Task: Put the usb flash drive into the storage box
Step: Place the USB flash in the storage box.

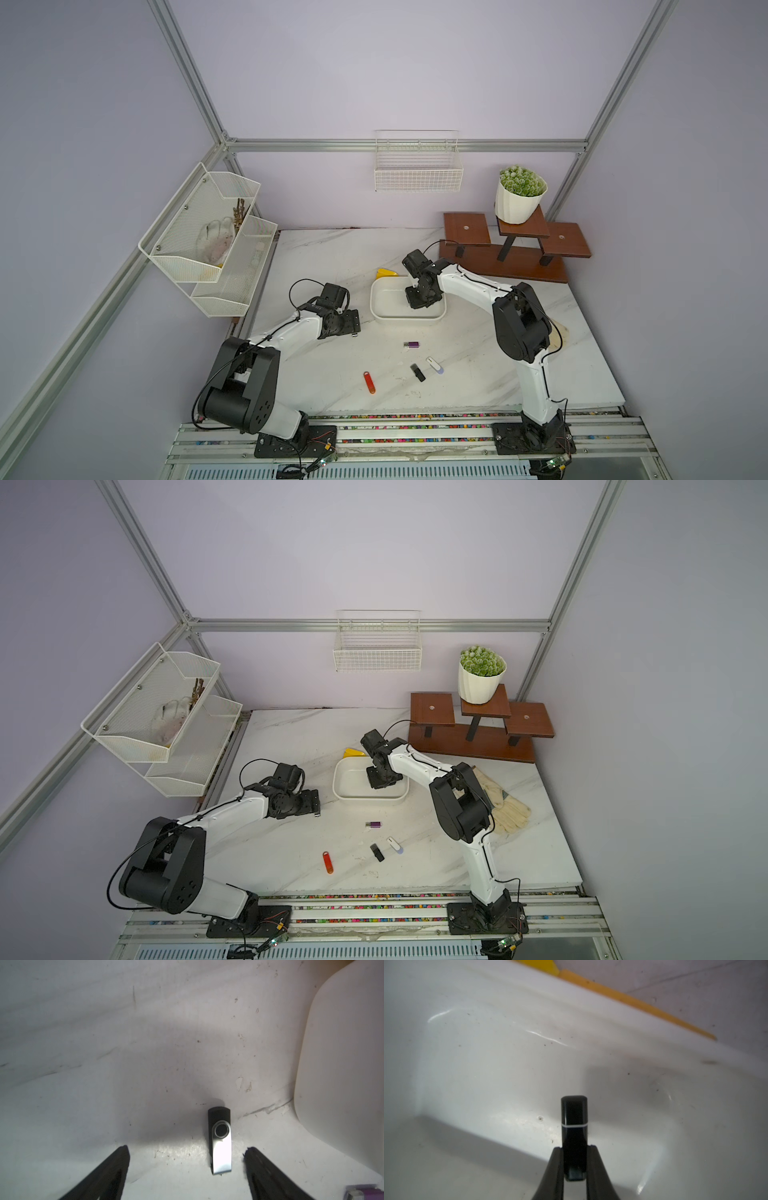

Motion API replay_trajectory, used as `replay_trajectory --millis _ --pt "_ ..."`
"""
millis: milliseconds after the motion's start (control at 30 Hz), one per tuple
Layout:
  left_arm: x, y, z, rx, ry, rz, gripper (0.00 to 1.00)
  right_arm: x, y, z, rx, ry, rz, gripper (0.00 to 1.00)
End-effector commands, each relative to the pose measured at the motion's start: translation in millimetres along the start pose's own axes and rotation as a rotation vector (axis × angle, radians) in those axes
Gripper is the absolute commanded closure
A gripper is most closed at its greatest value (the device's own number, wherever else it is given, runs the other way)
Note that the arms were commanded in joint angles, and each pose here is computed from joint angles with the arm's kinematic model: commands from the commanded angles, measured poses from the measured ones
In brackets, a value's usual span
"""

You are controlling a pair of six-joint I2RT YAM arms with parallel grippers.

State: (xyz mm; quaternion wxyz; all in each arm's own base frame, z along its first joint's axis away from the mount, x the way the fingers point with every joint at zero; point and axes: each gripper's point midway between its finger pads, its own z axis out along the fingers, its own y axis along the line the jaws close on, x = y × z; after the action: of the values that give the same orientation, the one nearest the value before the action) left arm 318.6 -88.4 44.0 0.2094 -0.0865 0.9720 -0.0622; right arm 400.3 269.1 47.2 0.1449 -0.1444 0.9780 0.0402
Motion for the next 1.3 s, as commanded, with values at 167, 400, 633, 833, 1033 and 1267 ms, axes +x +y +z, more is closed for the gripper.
replay_trajectory --millis 167,400,633,833,1033,1267 --pt "-14.1 -8.6 1.6 -0.019 -0.028 0.037 0.11 -16.0 -27.4 3.8 0.094 -0.054 0.114 1.00" --pt "-11.8 -8.6 5.3 -0.024 -0.012 0.042 0.11 -17.7 -46.4 0.7 0.161 -0.072 0.178 1.00" --pt "-12.7 -9.2 7.1 -0.026 -0.008 0.050 0.11 -13.7 -48.6 6.3 0.164 -0.066 0.197 1.00" --pt "-13.9 -10.5 7.9 -0.026 -0.006 0.048 0.11 -7.7 -49.5 12.9 0.168 -0.038 0.187 1.00" --pt "-10.8 -11.9 12.0 -0.033 -0.001 0.042 0.11 -1.7 -50.9 17.4 0.173 -0.019 0.181 0.92" --pt "-10.8 -15.4 14.5 -0.028 0.000 0.037 0.12 1.0 -52.5 17.3 0.178 -0.013 0.172 0.66"
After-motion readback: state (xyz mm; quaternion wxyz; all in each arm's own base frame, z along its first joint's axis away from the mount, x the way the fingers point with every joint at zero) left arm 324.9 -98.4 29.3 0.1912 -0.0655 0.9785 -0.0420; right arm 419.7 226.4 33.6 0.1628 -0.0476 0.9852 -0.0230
